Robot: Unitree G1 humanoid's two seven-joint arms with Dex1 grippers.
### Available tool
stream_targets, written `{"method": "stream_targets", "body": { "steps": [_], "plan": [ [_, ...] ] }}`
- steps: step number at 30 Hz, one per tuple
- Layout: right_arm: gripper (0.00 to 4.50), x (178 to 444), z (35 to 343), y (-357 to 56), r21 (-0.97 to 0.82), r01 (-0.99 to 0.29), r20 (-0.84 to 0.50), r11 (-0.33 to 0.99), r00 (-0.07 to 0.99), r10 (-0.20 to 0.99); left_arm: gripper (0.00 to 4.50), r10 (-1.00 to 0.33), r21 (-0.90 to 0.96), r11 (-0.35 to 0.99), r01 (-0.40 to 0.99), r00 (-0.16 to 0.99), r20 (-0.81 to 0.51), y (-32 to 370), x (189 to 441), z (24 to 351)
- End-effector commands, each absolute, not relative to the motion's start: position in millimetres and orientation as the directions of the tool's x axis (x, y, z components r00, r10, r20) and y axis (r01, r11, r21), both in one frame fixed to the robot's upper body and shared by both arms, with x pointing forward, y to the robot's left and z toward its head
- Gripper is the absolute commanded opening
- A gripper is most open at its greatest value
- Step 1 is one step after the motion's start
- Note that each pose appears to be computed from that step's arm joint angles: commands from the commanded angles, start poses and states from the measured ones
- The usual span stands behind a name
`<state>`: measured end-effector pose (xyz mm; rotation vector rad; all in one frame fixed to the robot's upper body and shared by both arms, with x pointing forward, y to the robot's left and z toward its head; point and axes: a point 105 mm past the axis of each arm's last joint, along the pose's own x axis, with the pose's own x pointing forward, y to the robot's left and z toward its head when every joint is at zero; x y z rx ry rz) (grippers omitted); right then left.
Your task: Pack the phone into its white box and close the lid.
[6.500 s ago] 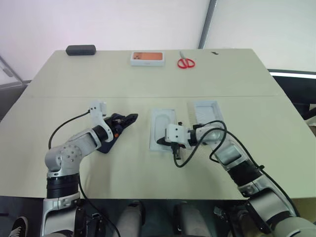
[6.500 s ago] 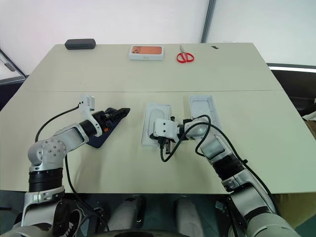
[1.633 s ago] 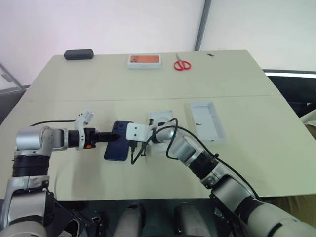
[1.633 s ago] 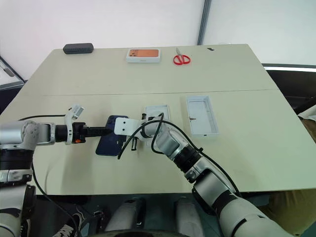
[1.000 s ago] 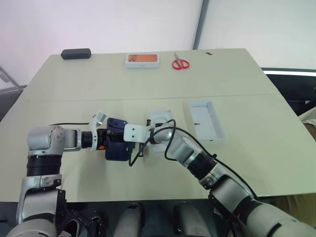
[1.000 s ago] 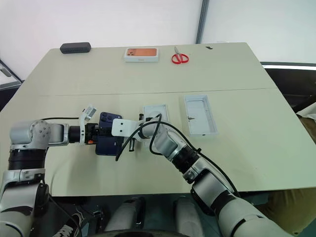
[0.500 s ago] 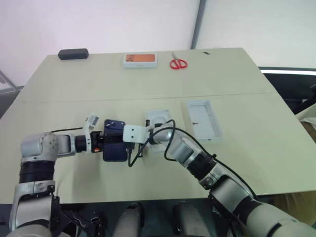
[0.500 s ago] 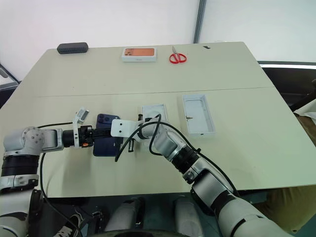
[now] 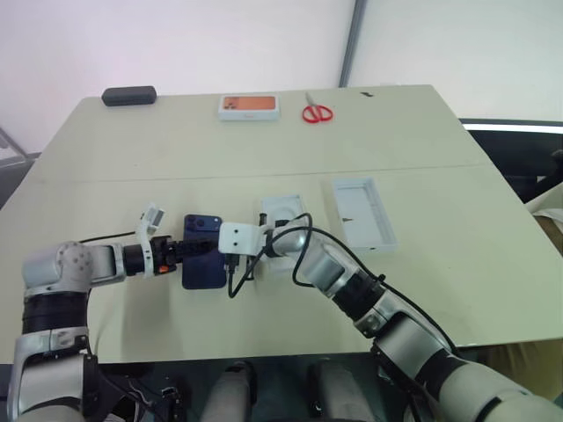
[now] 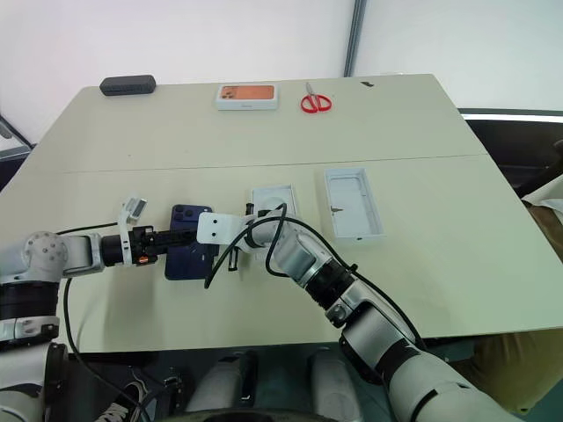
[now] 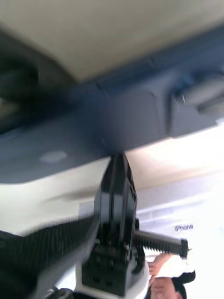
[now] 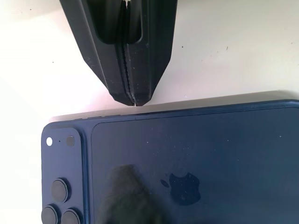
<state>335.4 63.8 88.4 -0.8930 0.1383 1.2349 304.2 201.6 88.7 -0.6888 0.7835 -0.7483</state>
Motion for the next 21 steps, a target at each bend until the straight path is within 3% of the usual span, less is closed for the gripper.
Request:
{"method": "stream_targets", "body": {
  "steps": [1, 3, 16, 18, 21],
  "plan": [
    [0.0, 333.5, 91.0, 66.9, -0.517, -0.855, -0.535, 0.043, 0.362, 0.763, 1.48, -0.815, -0.797, 0.509, 0.324, 0.481, -0.324, 195.2, 301.6, 90.5],
    [0.0, 333.3, 90.5, 66.6, -0.516, -0.855, -0.536, 0.043, 0.362, 0.762, 0.55, -0.831, -0.813, 0.48, 0.329, 0.468, -0.301, 192.2, 298.9, 92.3],
    [0.0, 331.3, 90.3, 67.1, -0.517, -0.855, -0.536, 0.037, 0.357, 0.765, 0.55, -0.826, -0.824, 0.471, 0.314, 0.485, -0.287, 197.4, 296.0, 92.6],
    [0.0, 331.7, 91.2, 66.6, -0.517, -0.855, -0.533, 0.039, 0.358, 0.767, 0.05, -0.82, -0.831, 0.469, 0.298, 0.497, -0.285, 200.4, 296.7, 91.7],
    [0.0, 329.7, 98.7, 65.9, -0.488, -0.871, -0.502, 0.061, 0.337, 0.796, 0.02, -0.815, -0.832, 0.465, 0.303, 0.513, -0.269, 202.2, 297.6, 92.8]
  ]
}}
